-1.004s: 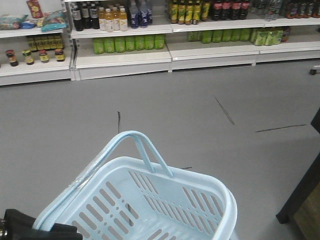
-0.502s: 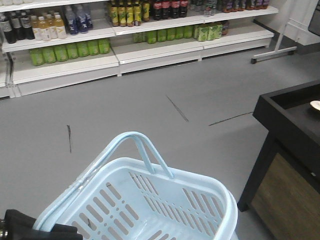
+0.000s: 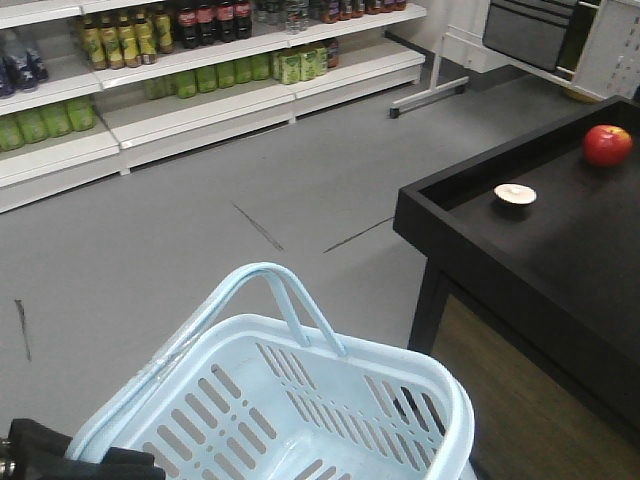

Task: Pick three apples into basket with both arms
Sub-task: 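Turn and drive the base up to the black fruit table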

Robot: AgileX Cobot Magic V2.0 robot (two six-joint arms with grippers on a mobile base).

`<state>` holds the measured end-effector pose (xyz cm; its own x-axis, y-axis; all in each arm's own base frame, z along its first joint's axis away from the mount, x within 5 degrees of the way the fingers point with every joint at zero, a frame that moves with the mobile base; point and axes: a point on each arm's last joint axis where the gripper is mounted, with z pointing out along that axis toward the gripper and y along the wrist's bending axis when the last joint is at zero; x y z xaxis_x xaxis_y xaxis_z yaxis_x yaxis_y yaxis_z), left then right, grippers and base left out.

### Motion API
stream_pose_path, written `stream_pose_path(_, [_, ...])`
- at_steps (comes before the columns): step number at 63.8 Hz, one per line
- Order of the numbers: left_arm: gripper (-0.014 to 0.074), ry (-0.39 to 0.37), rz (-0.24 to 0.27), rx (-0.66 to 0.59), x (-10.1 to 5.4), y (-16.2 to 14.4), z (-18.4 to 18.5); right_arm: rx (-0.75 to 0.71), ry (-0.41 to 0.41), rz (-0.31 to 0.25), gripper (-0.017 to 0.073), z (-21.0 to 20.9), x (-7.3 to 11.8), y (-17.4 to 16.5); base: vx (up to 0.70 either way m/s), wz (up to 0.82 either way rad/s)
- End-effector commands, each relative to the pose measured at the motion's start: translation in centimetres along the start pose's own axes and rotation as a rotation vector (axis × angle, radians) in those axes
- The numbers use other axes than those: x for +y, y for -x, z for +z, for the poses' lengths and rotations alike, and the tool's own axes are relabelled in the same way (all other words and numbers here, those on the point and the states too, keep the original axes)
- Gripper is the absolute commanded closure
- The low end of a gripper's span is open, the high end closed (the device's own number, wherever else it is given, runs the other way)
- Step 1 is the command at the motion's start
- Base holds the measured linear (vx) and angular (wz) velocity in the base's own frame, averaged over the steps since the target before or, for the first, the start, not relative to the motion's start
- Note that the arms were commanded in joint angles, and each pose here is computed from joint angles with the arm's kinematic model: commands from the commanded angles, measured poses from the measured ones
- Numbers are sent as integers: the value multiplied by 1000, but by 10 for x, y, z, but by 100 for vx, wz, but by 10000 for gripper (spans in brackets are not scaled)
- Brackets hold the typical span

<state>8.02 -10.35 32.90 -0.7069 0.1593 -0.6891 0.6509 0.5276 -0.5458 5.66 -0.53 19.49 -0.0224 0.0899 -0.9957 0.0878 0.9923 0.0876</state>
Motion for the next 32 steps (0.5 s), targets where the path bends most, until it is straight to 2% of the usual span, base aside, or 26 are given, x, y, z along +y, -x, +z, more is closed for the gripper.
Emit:
stream_pose_path(1, [601,-44,-22,-84,-8,11,-4,-70,9,-11,564,0,1,3,11,-45])
stream_pose_path(32, [601,-44,-22,-83,-8,11,-4,-70,9,-11,564,0,1,3,12,-47])
